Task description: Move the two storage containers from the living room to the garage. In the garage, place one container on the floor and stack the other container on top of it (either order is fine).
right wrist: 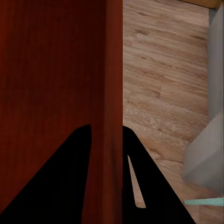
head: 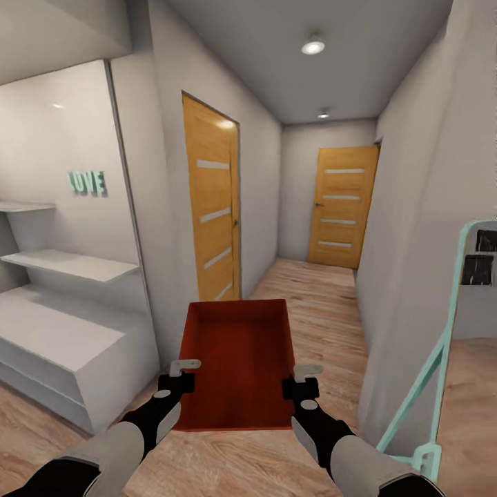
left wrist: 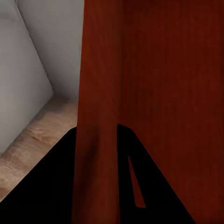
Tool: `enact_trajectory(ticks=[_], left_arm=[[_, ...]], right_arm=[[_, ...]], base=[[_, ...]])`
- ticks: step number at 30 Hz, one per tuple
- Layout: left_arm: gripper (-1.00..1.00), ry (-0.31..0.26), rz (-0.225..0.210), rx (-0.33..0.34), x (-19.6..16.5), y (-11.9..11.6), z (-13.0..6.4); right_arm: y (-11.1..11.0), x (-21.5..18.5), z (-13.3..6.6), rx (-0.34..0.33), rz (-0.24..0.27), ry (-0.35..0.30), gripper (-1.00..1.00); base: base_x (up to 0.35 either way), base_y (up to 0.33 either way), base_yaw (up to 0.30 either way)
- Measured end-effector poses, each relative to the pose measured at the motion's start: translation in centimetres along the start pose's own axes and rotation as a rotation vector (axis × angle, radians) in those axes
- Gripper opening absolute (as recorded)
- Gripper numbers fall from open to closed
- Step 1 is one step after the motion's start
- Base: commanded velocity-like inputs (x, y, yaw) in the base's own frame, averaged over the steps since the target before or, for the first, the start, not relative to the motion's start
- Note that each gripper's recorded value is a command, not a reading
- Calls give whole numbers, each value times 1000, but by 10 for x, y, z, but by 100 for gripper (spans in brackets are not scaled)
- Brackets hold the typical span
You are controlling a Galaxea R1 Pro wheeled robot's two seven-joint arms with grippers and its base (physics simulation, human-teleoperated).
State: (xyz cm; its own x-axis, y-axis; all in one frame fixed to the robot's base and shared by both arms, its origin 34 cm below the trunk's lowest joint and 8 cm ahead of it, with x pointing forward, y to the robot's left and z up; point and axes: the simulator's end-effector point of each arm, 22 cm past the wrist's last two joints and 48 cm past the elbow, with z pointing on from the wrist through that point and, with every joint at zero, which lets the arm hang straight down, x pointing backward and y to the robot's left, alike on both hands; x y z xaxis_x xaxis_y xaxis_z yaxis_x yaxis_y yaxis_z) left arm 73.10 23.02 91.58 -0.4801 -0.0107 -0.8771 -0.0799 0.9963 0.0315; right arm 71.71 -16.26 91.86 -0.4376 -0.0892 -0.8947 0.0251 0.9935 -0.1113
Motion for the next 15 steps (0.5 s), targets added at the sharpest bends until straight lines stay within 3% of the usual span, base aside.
enact_trajectory(ticks=[15], left_arm=[[-100,-1,0,0,-1,0,0]], right_arm=[[0,-1,0,0,1,-1,-100]], base=[[297,227,-270]])
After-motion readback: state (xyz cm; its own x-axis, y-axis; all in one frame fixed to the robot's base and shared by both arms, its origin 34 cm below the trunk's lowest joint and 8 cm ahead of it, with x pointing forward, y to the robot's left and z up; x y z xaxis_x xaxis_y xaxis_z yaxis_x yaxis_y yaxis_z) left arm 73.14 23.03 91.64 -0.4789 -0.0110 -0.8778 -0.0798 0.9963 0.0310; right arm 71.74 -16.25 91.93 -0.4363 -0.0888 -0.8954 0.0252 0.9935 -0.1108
